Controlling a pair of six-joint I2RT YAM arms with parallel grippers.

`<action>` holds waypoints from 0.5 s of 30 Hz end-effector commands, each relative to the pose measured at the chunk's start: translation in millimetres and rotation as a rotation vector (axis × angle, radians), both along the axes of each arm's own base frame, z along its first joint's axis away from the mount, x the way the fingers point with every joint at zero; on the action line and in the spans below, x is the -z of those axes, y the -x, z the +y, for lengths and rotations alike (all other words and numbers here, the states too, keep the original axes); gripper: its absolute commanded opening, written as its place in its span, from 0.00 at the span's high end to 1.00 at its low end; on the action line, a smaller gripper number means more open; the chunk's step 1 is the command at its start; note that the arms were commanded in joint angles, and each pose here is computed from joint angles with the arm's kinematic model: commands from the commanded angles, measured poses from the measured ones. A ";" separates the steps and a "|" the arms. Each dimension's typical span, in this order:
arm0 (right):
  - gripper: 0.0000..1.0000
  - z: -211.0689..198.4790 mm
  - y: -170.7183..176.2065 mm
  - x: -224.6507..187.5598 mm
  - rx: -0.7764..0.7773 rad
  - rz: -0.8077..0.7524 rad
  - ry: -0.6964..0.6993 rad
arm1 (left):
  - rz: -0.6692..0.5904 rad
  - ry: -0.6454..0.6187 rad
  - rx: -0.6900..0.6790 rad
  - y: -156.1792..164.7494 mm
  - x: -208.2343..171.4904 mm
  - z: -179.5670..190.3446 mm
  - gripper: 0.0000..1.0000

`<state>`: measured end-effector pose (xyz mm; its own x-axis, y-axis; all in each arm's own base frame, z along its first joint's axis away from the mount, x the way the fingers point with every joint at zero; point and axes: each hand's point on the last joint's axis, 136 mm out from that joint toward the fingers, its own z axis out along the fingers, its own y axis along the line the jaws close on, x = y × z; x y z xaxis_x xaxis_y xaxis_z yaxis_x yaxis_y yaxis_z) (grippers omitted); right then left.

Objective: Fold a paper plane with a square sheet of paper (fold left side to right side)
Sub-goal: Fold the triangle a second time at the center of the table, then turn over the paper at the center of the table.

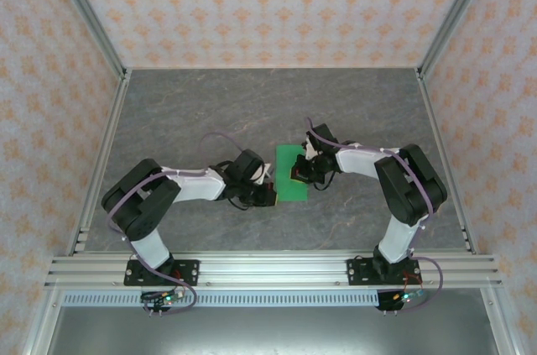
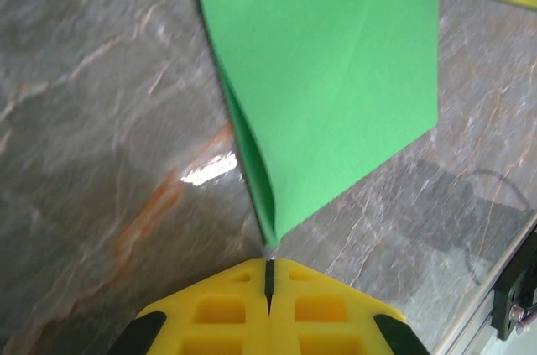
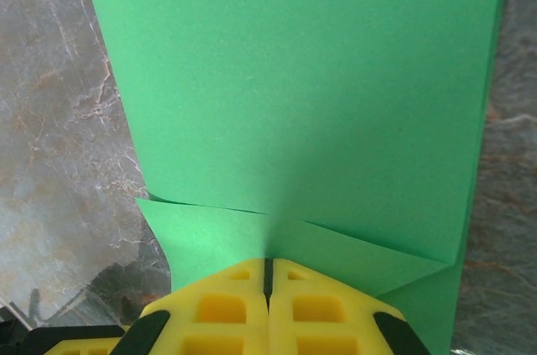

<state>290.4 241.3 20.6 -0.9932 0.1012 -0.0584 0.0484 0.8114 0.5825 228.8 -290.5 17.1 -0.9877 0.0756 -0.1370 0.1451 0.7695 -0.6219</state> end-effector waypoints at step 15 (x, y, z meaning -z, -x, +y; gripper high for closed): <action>0.48 -37.3 -18.0 -52.4 0.106 -0.213 -0.075 | -0.141 0.124 -0.250 -80.5 -54.2 9.5 0.71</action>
